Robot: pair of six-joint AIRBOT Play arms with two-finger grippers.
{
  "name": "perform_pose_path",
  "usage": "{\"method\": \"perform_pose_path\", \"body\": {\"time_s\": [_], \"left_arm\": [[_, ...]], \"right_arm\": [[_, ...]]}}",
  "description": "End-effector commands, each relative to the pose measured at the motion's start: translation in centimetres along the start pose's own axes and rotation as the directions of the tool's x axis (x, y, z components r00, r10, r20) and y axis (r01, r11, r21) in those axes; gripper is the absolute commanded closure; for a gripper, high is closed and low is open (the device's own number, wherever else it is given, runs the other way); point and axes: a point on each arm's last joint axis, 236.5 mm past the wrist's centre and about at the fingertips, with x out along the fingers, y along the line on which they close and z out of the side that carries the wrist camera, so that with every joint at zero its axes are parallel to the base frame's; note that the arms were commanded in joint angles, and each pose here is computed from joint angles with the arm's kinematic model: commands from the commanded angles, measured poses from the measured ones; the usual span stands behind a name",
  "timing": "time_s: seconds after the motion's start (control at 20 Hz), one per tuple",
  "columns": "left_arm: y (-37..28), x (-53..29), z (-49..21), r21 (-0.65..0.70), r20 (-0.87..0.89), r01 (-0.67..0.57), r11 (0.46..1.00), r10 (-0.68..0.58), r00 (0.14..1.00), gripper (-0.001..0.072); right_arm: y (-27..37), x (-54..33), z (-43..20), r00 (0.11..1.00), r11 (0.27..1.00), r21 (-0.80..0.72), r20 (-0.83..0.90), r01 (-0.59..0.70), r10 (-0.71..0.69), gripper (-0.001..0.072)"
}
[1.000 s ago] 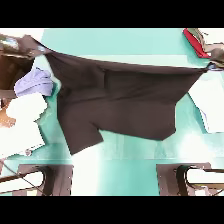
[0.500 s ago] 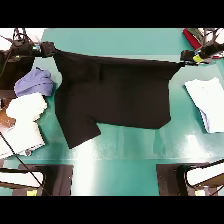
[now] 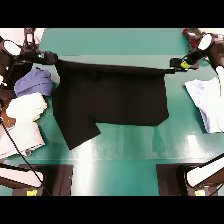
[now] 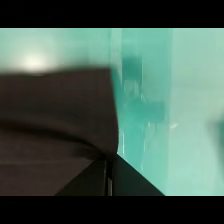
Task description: Fold the shirts.
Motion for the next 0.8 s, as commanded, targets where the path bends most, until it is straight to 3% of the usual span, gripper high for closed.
{"method": "perform_pose_path", "body": {"time_s": [0.0,0.35,0.4,0.45,0.5,0.75], "left_arm": [[0.6,-0.5,-5.7,0.069,-0.24,-0.007,0.998,0.024,0.971,0.0674],[1.0,-1.1,-8.0,0.042,-0.333,-0.027,0.999,0.039,0.942,0.0673],[0.9,-1.1,-8.2,0.025,-0.341,-0.029,0.999,0.036,0.939,0.0661],[0.8,-1.2,-8.4,0.016,-0.352,-0.029,0.999,0.033,0.935,0.0431],[0.7,-1.4,-8.7,-0.003,-0.365,-0.032,0.999,0.028,0.931,0.0208],[0.4,-3.2,-10.9,-0.046,-0.464,-0.049,0.998,0.022,0.886,0.0211]], "right_arm": [[1.9,0.2,-2.3,0.996,0.999,-0.044,-0.09,-0.006,0.002,0.0703],[2.6,0.2,-3.6,0.99,0.999,-0.039,-0.141,-0.008,0.003,0.0697],[2.7,0.1,-4.0,0.988,0.999,-0.038,-0.157,-0.015,0.009,0.0663],[2.7,0.1,-4.2,0.986,0.999,-0.038,-0.164,-0.015,0.009,0.0457],[2.7,0.0,-4.5,0.984,0.999,-0.037,-0.177,-0.017,0.01,0.0346],[3.3,-1.0,-7.2,0.946,0.991,-0.039,-0.305,-0.13,0.112,0.0345]]}}
